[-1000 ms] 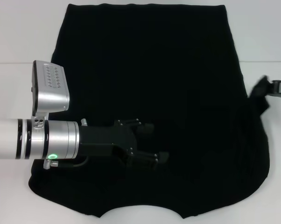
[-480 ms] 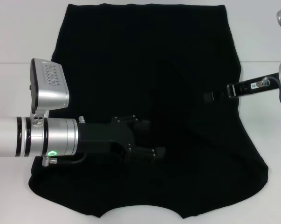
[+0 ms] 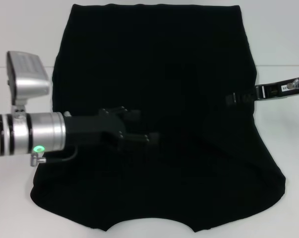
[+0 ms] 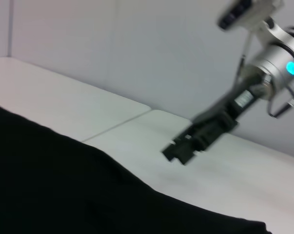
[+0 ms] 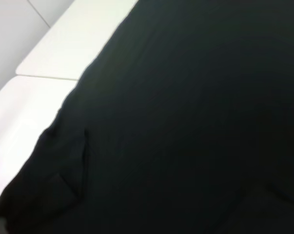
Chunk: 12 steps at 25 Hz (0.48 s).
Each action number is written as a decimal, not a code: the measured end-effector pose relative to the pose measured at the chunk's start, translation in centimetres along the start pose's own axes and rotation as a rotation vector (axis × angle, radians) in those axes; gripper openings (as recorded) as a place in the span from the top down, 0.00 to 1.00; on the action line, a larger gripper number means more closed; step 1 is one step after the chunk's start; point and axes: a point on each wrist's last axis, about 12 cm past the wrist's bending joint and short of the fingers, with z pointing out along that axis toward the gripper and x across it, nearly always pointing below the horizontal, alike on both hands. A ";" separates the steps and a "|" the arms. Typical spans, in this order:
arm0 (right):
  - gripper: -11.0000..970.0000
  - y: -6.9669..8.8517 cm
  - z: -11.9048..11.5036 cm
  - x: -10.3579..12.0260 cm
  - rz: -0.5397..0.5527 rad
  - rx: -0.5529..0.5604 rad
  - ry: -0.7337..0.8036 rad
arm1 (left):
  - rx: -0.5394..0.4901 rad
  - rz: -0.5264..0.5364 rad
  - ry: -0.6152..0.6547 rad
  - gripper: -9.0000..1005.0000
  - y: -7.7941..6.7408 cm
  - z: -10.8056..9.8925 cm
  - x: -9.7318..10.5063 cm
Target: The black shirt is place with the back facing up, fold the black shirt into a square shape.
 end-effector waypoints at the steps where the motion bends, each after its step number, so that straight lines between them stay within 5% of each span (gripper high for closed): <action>1: 0.42 -0.2 -0.1 0.2 0.005 0.000 0.001 | -0.007 -0.015 -0.002 0.08 0.2 -0.3 -0.1; 4: 0.19 -0.3 -0.2 0.9 0.006 -0.021 0.007 | -0.031 -0.106 -0.016 0.08 0.8 -1.8 -0.1; 12: 0.19 -0.2 -0.1 2.7 0.000 -0.099 -0.042 | -0.137 -0.351 0.025 0.08 1.8 -7.1 1.3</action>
